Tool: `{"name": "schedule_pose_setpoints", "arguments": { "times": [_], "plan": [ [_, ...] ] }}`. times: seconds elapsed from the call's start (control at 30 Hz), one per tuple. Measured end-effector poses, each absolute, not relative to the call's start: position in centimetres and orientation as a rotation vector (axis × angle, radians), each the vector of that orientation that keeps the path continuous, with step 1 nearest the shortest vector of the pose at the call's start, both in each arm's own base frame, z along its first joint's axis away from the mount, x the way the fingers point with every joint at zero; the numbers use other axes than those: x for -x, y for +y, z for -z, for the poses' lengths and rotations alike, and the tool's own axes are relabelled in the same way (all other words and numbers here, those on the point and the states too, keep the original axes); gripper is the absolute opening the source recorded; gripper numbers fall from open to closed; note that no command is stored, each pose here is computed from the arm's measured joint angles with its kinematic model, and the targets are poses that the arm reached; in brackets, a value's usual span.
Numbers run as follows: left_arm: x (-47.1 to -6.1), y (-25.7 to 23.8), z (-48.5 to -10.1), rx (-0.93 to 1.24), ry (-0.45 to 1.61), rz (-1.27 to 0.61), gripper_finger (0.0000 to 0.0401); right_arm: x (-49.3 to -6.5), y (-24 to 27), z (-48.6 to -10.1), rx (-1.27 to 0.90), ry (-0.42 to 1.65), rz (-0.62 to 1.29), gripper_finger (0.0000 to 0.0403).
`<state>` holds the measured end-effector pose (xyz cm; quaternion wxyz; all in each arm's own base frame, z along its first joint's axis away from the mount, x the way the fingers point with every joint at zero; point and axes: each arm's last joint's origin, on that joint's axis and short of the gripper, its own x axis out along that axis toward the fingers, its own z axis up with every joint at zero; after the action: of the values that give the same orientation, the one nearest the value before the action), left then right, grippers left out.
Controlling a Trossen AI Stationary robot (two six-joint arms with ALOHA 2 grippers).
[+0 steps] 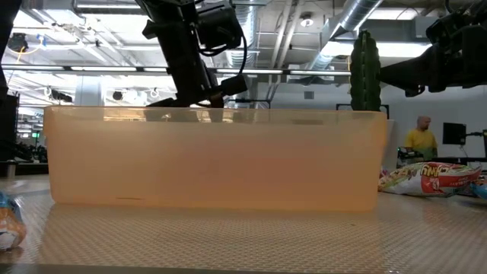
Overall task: Pick and place Granola Bars by type
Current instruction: Put the yellow granola bar into the bottom orange bin
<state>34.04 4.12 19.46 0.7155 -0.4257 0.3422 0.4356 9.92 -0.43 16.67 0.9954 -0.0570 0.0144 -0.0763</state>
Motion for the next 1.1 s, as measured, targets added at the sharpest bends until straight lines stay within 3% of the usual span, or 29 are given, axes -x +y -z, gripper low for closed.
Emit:
{"name": "schedule_pose_setpoints", "arguments": {
  "times": [0.27,0.57,1.1],
  "plan": [
    [-34.6,3.3,-21.0,0.836,0.730,-0.787,0.0133,-9.9,-0.4,-16.7,0.114,0.029,0.153,0.0102],
    [-33.2,1.2,-25.2,0.428,0.715,-0.541,0.0133,-9.9,-0.4,-16.7,0.114,0.029,0.153,0.0102],
    [-26.7,-6.6,-31.5,-0.125,0.735,0.279,0.0133,-9.9,-0.4,-16.7,0.114,0.029,0.153,0.0102]
  ]
}}
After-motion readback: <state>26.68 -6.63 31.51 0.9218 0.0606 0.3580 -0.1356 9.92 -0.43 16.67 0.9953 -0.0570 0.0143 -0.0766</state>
